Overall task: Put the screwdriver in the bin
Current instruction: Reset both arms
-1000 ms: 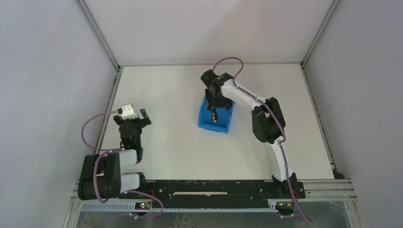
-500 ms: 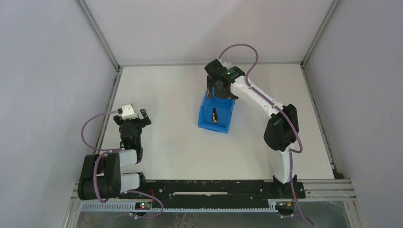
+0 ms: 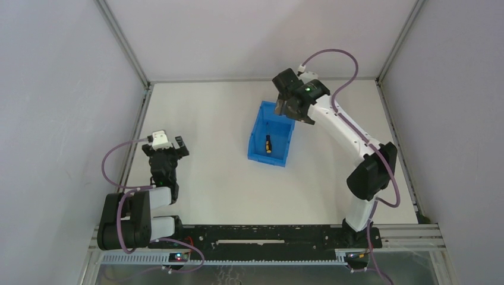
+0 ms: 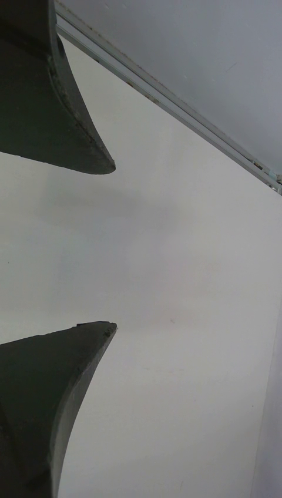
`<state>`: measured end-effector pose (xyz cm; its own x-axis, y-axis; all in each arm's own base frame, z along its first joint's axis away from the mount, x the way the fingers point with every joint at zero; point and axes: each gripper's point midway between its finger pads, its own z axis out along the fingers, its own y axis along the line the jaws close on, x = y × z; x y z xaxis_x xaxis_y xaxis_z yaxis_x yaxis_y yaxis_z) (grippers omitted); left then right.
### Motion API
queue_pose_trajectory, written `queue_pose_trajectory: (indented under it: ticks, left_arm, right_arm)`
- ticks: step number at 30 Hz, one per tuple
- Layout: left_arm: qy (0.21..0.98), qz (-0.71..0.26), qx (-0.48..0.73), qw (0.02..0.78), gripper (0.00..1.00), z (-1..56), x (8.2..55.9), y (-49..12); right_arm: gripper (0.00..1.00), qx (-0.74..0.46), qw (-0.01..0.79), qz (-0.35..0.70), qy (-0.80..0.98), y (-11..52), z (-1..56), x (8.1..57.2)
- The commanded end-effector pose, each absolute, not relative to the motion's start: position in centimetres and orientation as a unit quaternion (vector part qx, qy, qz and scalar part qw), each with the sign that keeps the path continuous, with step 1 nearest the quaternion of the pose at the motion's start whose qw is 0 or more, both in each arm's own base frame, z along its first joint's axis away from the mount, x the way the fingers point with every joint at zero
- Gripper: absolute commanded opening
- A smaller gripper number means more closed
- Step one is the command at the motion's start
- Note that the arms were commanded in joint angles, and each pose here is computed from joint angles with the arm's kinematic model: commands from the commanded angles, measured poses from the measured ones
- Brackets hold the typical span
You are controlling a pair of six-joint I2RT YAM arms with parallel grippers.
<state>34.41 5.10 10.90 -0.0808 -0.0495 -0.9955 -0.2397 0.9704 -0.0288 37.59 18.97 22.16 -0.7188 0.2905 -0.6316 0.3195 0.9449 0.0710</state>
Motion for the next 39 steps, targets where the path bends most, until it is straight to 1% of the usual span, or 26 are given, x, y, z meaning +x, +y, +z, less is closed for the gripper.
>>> queue_pose_trajectory:
  ticks: [1,10,15,23,28,33,39]
  left_arm:
    - [0.705,0.076,-0.095,0.698,1.0,13.4,35.3,5.2]
    - [0.705,0.076,-0.095,0.698,1.0,13.4,35.4,5.2]
    - [0.705,0.076,-0.095,0.698,1.0,13.4,35.3,5.2]
    - [0.706,0.077,-0.095,0.698,1.0,13.4,35.3,5.2]
    - [0.705,0.076,-0.095,0.699,1.0,13.5,35.4,5.2]
    - [0.705,0.076,-0.095,0.698,1.0,13.5,35.4,5.2]
    - [0.705,0.076,-0.096,0.698,1.0,13.4,35.3,5.2]
  right_arm:
    - [1.0,0.198,0.353,-0.031,0.914,15.3,23.2,38.0]
    - [1.0,0.189,0.38,-0.036,0.905,9.6,22.8,37.8]
    - [1.0,0.19,0.394,-0.039,0.898,5.9,22.7,36.7]
    - [1.0,0.206,0.395,-0.049,0.894,1.0,22.2,35.2]
    - [1.0,0.213,0.386,-0.039,0.897,-0.8,21.3,35.2]
    - [1.0,0.213,0.384,-0.037,0.898,-1.4,20.3,35.5]
    - [1.0,0.212,0.388,-0.027,0.897,-1.5,20.4,35.5]
